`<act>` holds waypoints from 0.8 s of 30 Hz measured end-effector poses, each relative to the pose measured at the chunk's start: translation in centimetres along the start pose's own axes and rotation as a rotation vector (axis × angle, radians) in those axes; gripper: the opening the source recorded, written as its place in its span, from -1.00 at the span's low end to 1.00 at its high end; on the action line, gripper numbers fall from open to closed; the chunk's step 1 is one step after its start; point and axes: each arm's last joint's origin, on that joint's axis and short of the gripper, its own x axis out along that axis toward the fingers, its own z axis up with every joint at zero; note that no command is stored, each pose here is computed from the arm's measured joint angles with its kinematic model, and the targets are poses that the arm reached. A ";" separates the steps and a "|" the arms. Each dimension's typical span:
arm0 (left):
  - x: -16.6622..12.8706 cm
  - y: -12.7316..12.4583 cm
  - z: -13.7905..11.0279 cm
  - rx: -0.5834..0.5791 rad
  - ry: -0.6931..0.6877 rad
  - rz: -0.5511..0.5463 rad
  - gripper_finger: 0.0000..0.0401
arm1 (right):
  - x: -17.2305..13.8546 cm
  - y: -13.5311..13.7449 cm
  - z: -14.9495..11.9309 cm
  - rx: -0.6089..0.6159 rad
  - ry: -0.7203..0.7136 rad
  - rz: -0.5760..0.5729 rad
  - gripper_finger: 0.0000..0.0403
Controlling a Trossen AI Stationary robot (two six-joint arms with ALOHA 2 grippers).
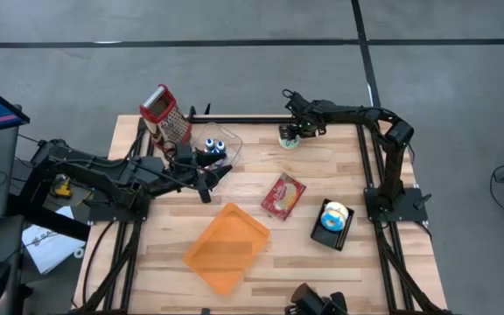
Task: Pick & Place Food Item
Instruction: Put the light green donut into the black basket
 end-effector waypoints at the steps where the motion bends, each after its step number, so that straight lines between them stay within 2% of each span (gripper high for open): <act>1: 0.0 0.0 0.0 0.000 0.000 0.000 0.15 | 0.0 0.0 0.0 0.001 -0.004 -0.002 -0.03; 16: 0.0 0.0 0.0 -0.003 0.000 -0.001 0.15 | 1.4 -0.7 -1.1 0.052 -0.004 0.017 -0.10; 24: 0.0 0.0 0.0 -0.017 0.002 -0.004 0.15 | 1.4 -0.2 -1.0 0.054 -0.040 0.046 -0.33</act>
